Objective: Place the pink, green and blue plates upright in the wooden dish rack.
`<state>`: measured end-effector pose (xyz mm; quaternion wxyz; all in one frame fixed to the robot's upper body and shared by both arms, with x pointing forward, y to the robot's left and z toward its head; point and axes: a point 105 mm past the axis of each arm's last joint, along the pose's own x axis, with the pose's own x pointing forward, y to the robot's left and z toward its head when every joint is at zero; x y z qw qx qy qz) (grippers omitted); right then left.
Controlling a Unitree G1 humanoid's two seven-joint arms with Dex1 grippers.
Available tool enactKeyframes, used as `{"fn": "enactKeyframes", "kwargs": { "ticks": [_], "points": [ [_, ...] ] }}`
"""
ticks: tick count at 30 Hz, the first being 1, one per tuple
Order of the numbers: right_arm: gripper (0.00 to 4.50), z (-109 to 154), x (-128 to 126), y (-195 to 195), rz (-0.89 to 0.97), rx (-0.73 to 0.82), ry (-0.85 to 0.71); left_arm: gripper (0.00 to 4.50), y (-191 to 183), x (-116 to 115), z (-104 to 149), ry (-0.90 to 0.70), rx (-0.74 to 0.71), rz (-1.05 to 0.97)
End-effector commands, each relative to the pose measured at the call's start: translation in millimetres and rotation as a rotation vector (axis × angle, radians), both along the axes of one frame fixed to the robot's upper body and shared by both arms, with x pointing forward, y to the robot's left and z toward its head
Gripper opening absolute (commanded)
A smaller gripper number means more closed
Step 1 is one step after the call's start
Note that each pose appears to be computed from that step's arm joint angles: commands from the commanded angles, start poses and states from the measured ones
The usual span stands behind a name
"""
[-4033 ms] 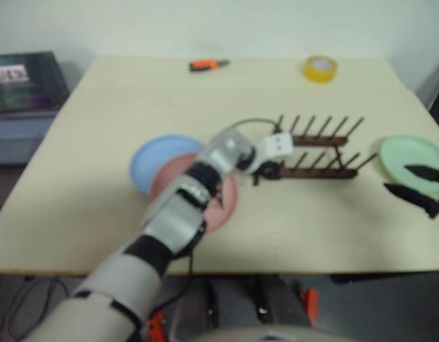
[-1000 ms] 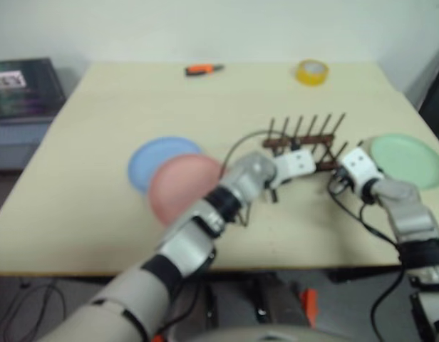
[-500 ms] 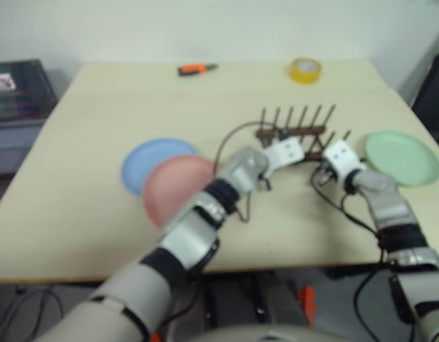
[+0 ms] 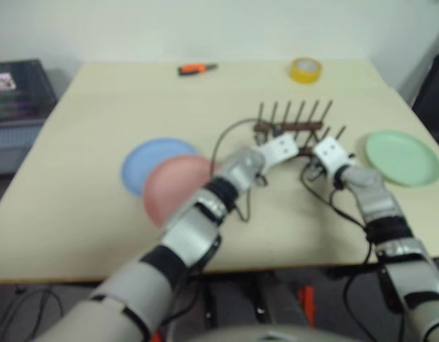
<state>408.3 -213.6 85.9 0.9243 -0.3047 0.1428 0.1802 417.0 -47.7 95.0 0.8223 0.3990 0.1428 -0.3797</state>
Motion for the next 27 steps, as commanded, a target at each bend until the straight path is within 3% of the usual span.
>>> {"fn": "enactKeyframes", "kwargs": {
  "ticks": [1, 27],
  "points": [
    [0.00, 0.5, 2.5, 4.6, 0.018, -0.017, -0.007, 0.02, -6.4, 5.0, 17.5, -0.063, -0.021, -0.005],
    [0.00, -4.6, -0.5, 6.2, 0.042, -0.033, 0.006, 0.02, -10.8, 5.4, 20.3, -0.085, -0.036, -0.007]
  ]
}}
